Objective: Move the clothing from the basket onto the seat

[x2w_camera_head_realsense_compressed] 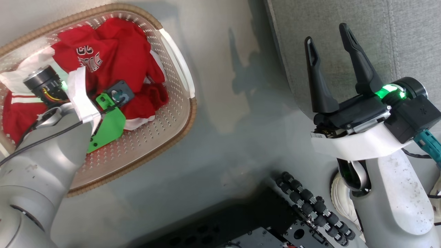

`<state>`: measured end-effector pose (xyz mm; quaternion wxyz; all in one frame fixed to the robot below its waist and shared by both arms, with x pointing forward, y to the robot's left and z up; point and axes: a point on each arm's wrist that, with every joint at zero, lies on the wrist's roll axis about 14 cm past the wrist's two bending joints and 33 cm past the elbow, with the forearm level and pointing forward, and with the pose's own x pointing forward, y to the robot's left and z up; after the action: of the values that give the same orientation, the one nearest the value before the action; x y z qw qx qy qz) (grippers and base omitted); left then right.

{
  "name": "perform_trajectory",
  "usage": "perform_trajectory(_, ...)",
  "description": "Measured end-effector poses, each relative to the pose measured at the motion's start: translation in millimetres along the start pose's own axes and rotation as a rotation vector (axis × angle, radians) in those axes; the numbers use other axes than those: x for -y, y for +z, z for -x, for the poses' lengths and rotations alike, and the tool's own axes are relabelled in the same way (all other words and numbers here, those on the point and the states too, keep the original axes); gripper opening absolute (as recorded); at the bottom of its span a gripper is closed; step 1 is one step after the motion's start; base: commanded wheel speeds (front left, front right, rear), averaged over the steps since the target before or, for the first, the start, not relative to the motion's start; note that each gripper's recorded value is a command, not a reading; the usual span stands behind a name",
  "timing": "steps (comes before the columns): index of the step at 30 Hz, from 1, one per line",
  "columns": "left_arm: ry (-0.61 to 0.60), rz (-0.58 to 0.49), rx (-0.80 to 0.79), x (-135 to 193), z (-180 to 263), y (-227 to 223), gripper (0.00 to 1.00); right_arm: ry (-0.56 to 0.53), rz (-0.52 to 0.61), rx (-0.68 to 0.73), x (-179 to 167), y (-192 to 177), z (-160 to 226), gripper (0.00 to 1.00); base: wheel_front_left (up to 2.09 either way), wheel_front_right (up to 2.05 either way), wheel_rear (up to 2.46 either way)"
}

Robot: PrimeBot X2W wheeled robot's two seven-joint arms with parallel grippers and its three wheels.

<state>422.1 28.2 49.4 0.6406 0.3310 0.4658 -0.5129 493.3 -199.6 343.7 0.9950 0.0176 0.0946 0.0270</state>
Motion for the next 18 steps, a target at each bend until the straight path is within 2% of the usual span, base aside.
perform_trajectory(8, 0.001, 0.009, 0.143, 8.4, 23.3, 45.4, 0.00, 0.004, 0.012, 0.050, -1.9, 23.6, 1.5, 1.00, 0.00, 0.00, 0.00)
perform_trajectory(18, 0.024, 0.065, 0.338, 22.4, 77.3, 97.8, 0.00, 0.026, 0.020, 0.127, -13.1, 61.2, 10.7, 1.00, 0.00, 0.00, 0.00)
